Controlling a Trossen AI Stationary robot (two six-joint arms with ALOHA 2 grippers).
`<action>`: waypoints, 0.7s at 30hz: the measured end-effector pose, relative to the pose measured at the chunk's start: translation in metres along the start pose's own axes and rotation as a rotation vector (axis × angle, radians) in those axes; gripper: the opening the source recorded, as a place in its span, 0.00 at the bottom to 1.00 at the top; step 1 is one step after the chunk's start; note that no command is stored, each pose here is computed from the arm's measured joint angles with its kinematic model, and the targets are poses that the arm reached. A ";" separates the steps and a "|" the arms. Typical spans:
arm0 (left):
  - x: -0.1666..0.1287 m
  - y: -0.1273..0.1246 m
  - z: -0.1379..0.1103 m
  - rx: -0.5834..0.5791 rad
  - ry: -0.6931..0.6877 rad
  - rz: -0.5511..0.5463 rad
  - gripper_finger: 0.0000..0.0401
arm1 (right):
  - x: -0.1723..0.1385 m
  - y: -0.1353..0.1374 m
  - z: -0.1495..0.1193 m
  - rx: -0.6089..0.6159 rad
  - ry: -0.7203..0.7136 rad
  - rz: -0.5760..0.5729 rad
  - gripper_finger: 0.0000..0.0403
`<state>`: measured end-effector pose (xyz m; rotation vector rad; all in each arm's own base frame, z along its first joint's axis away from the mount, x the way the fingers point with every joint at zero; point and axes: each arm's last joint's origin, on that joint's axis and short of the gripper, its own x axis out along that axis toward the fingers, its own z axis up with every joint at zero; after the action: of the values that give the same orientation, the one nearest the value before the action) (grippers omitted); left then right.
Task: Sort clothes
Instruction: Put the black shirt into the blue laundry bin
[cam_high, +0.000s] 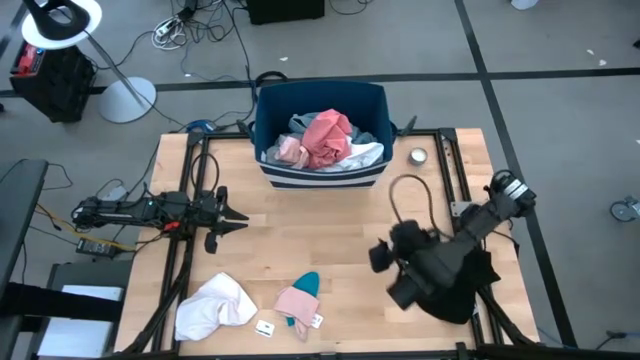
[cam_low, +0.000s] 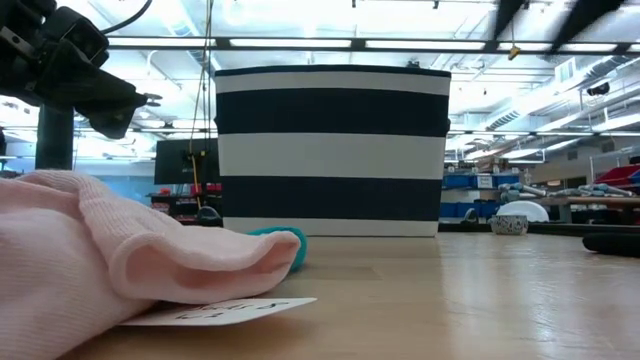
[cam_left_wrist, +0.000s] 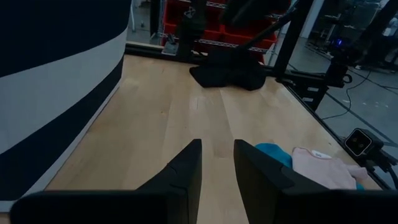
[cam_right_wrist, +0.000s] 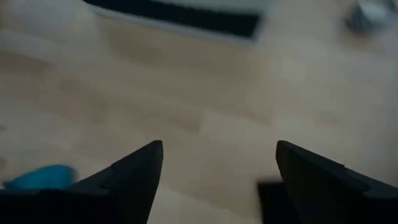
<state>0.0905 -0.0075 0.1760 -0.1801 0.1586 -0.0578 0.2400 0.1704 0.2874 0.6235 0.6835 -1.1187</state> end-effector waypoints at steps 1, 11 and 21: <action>0.000 0.000 0.000 0.000 0.000 0.000 0.25 | 0.002 -0.005 -0.009 0.024 0.019 -0.022 0.78; 0.000 0.000 0.000 0.000 0.000 0.000 0.25 | 0.010 -0.031 -0.051 0.049 0.220 -0.184 0.77; 0.000 0.000 0.000 0.000 -0.005 -0.001 0.25 | 0.049 -0.046 -0.092 0.071 0.328 -0.170 0.76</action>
<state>0.0906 -0.0075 0.1764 -0.1805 0.1539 -0.0582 0.1940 0.1954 0.1863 0.8318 0.9964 -1.2143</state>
